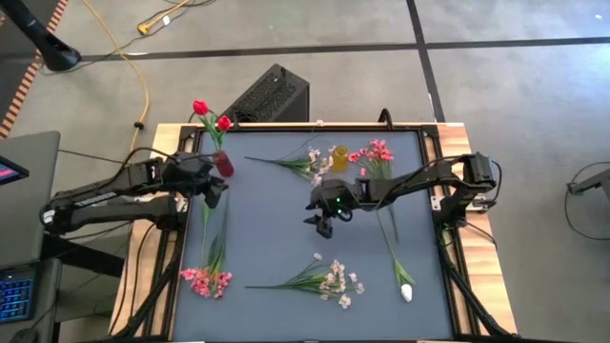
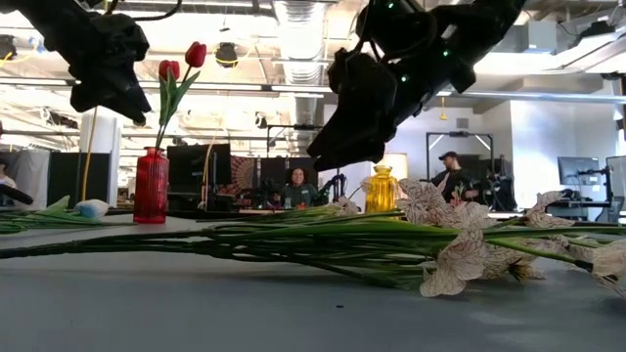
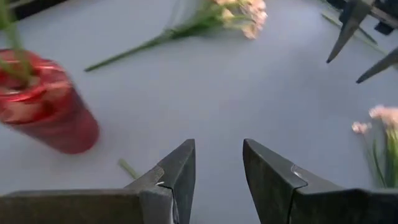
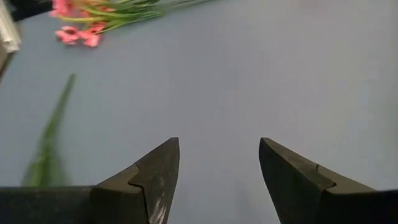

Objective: Sort flowers into vase by color
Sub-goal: Put the top pink flowers into the red vase

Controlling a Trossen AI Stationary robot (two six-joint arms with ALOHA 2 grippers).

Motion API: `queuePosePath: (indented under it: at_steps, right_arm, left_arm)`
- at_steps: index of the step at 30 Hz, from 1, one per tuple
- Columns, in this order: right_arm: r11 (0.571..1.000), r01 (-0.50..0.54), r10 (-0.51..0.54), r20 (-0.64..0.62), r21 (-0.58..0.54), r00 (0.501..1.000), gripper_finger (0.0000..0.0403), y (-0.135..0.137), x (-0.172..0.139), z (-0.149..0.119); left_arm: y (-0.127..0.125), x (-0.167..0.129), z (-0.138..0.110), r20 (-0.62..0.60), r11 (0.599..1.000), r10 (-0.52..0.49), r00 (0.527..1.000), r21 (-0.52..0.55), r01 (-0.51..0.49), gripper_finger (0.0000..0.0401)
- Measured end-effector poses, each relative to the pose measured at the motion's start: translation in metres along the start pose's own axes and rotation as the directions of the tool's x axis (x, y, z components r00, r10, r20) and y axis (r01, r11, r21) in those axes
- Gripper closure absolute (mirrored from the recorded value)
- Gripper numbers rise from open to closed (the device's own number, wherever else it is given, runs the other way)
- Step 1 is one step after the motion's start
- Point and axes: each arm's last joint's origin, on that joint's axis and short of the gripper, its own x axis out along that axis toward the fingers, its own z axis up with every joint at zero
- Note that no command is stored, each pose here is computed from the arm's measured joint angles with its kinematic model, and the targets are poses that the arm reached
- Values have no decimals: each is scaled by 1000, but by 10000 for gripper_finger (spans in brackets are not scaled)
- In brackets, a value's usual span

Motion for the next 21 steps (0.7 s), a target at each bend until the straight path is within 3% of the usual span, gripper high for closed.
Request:
queuePosePath:
  at_steps: [13,18,21]
  right_arm:
    - [981,-56,83,-143,186,986,154,54,0,-28]
    - [965,46,33,-292,258,956,154,62,-9,-44]
    - [943,191,-76,-385,271,920,154,57,-25,-49]
  left_arm:
    - [-19,8,-21,-85,965,-132,988,216,148,279]
    - [-26,7,-21,-71,935,-183,981,297,196,279]
    - [-27,6,-21,-68,923,-195,979,326,206,279]
